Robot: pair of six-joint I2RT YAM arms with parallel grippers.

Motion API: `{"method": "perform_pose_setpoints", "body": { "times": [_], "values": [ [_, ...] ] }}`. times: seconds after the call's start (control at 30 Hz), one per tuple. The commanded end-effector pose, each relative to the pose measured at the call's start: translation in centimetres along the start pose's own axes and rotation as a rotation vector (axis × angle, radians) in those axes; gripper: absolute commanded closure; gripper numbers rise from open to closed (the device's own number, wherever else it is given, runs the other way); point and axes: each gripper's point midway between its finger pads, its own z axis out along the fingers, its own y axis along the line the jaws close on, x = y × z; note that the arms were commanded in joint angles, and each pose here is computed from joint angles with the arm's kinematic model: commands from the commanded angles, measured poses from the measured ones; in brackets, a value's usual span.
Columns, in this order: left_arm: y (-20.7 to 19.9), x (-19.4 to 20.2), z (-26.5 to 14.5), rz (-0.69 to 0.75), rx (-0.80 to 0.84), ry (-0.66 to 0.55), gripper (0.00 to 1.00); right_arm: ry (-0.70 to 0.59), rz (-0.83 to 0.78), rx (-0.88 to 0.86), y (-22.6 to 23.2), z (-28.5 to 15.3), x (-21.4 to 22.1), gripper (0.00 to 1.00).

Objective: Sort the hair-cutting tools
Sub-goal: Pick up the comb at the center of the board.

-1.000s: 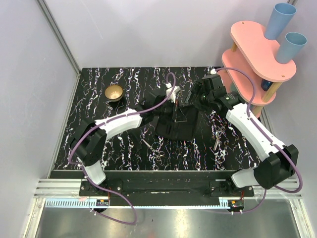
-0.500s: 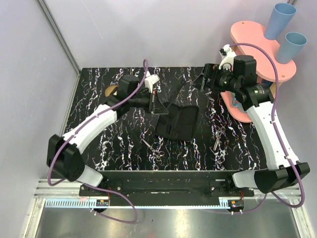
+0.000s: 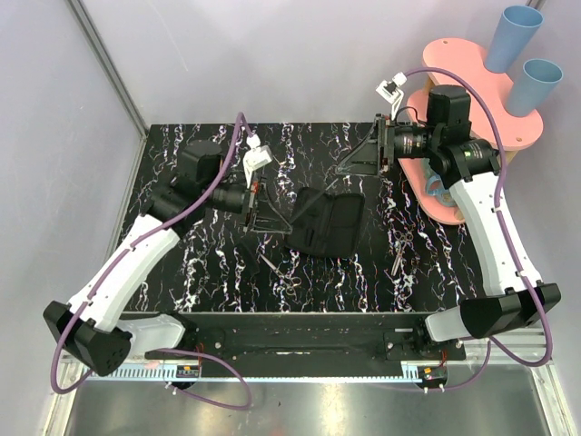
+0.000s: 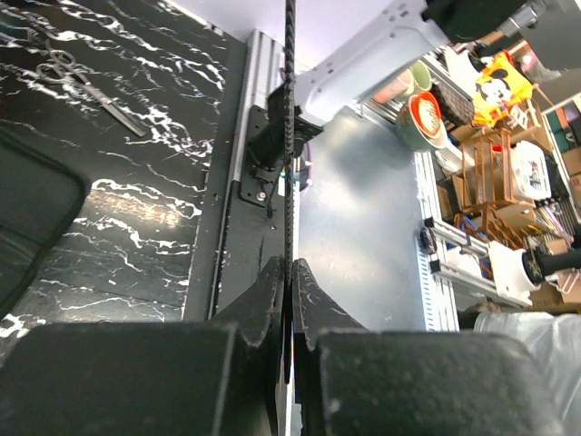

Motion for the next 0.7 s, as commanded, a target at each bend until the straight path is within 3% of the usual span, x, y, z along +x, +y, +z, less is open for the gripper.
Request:
{"method": "perform_pose_setpoints", "body": {
  "times": [0.0,0.27,0.67],
  "values": [
    [-2.2,1.1,-0.6,0.050,0.114,0.022,1.00,0.029,-0.019,-0.165,3.4,-0.4,0.2,0.09],
    [-2.7,1.3,-0.4,0.071,0.148,0.033,1.00,0.088,-0.052,-0.263,6.3,0.7,1.8,0.18],
    [-1.8,1.5,-0.2,0.060,0.117,0.037,1.00,0.148,0.008,-0.287,6.3,1.6,3.6,0.40]
  ]
}}
